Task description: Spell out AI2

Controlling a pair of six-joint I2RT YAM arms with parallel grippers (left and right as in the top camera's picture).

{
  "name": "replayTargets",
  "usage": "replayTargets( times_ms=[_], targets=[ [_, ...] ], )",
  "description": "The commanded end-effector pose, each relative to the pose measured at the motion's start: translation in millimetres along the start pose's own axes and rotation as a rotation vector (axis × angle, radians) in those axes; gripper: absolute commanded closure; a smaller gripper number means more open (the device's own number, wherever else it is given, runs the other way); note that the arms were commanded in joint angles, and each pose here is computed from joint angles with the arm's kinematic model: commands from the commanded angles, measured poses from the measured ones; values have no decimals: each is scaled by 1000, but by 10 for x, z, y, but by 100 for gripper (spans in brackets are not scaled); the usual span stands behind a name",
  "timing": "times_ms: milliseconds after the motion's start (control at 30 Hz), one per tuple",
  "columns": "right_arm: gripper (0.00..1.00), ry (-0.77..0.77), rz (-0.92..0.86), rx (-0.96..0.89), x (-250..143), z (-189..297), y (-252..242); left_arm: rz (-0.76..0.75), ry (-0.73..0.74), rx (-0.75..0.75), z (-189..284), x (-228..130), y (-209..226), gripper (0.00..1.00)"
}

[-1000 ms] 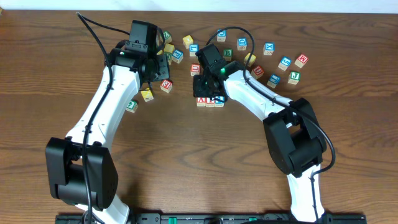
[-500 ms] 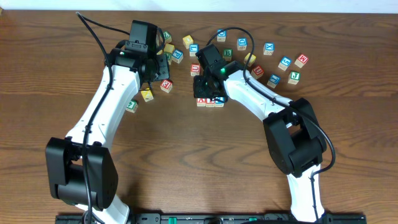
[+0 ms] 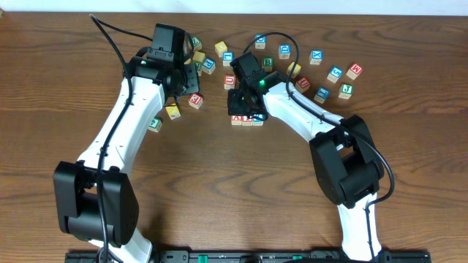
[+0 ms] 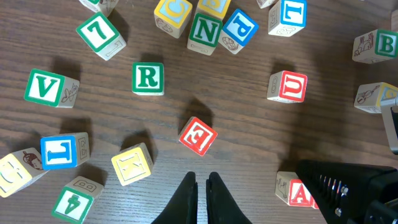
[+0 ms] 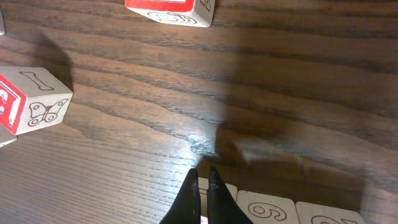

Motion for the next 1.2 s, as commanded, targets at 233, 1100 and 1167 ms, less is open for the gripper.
replayTargets(
  times_ms=[233, 1100, 1167],
  targets=[
    [99, 11, 12, -1, -20, -40, 30, 7, 12, 17, -46, -24, 30, 92],
    [95, 20, 203, 187, -37, -38, 260, 106, -8, 64, -29, 142, 423, 92],
    [95, 32, 200, 168, -65, -43, 257, 106, -7, 64, -29, 142, 422, 92]
  ],
)
Point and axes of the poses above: each gripper's point midway between its finger pads, its own z axis back along the fingers, its own y axis along the line the jaws close on, x = y × z, the point moved 10 cm from there along z, back along the fingers, and after that the axes turned 8 degrees about z, right-handed, at the moved point
